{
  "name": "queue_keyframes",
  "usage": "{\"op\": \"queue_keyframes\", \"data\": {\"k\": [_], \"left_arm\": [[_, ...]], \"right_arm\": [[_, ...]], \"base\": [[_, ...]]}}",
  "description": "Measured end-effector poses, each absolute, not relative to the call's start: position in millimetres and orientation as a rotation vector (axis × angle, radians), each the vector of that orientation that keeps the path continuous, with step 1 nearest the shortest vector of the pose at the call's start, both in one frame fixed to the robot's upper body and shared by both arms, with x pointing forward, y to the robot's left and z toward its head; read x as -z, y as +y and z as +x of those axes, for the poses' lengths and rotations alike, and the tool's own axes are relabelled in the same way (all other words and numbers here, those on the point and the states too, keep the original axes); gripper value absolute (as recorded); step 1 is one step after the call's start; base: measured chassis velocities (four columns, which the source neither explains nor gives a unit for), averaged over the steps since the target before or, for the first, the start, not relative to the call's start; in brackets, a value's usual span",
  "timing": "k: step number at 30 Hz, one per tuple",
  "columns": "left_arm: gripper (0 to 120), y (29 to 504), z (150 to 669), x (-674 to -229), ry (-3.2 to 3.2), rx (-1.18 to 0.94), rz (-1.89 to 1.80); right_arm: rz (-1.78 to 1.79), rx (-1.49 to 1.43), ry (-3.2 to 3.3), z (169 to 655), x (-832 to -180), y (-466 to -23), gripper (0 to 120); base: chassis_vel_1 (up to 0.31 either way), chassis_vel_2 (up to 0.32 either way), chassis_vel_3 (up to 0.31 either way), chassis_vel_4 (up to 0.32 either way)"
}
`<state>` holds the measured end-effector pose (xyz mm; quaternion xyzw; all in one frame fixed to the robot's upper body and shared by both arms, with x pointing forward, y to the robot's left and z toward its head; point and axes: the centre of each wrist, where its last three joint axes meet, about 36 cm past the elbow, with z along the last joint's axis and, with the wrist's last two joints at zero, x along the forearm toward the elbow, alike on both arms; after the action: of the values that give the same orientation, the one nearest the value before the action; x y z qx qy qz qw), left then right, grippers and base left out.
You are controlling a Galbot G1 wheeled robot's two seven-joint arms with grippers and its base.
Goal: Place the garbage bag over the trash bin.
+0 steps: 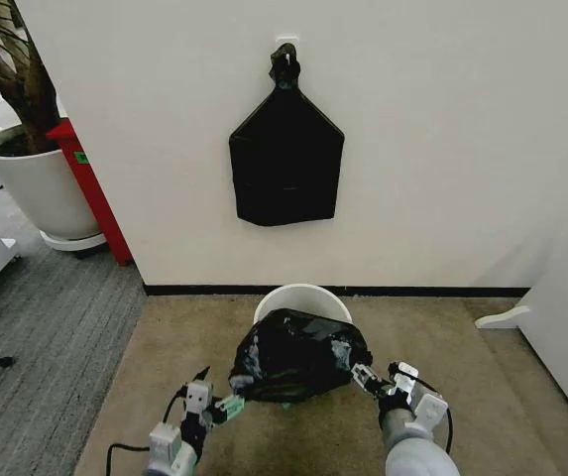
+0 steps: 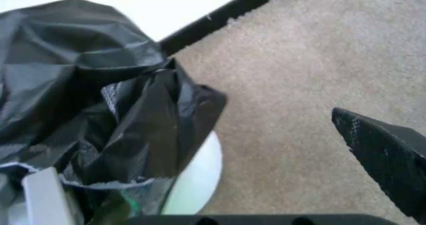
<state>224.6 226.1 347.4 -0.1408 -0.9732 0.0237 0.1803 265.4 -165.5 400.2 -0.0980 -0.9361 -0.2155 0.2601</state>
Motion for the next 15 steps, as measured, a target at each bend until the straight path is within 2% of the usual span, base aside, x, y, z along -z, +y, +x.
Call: {"op": "queue_keyframes", "data": {"k": [9, 15], "left_arm": [[100, 228.3, 235.6, -356.5, -2.814, -0.051, -0.544], [100, 225.8, 254.0, -368.7, -2.854, -0.121, -0.493]], "right_arm": [[-0.174, 0.426, -2.718, 251.9, -394.3, -162.8, 100], [-0.206, 0.471, -2.724, 262.5, -397.2, -165.5, 100]], "base": [[0.000, 0.000, 0.000, 0.000], [0.000, 0.000, 0.000, 0.000]]}}
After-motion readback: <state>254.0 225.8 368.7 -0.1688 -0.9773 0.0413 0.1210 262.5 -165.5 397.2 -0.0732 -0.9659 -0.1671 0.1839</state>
